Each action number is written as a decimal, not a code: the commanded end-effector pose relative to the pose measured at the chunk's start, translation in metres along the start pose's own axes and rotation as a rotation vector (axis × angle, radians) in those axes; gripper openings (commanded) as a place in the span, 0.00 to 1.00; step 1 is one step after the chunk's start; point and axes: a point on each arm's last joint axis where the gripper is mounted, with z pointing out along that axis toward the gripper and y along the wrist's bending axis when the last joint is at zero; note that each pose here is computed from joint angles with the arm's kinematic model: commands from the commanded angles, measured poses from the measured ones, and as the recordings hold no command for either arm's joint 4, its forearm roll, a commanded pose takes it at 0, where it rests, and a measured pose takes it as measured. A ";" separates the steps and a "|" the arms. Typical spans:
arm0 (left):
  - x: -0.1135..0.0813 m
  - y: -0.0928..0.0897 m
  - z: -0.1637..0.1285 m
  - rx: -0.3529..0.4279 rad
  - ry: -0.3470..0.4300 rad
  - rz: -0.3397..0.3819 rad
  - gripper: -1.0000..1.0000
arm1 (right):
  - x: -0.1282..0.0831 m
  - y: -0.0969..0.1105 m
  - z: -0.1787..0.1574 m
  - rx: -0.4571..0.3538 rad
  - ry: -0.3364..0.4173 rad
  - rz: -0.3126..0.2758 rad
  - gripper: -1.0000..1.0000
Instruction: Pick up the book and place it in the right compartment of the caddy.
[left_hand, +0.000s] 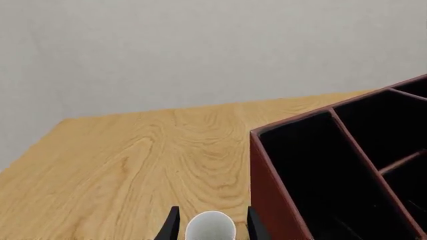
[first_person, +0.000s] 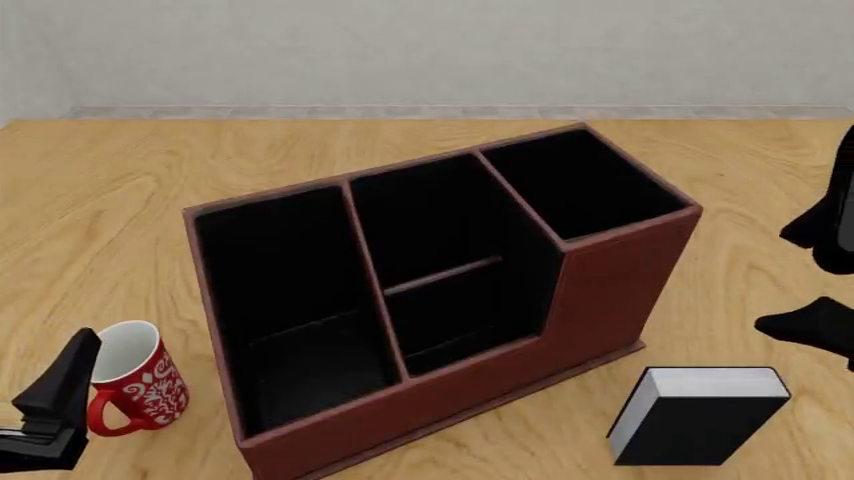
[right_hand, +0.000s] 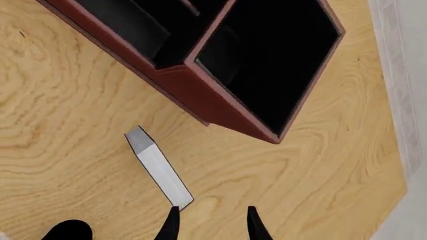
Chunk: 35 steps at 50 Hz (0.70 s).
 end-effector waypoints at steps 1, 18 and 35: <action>0.002 0.000 0.000 0.004 0.006 -0.001 1.00 | 0.009 0.007 0.015 -0.043 0.049 0.053 1.00; 0.004 -0.001 0.000 0.006 0.009 -0.003 1.00 | 0.011 0.020 0.028 -0.101 0.070 0.081 1.00; 0.006 -0.001 0.000 0.009 0.021 0.004 1.00 | 0.005 0.026 0.038 -0.154 0.080 0.092 1.00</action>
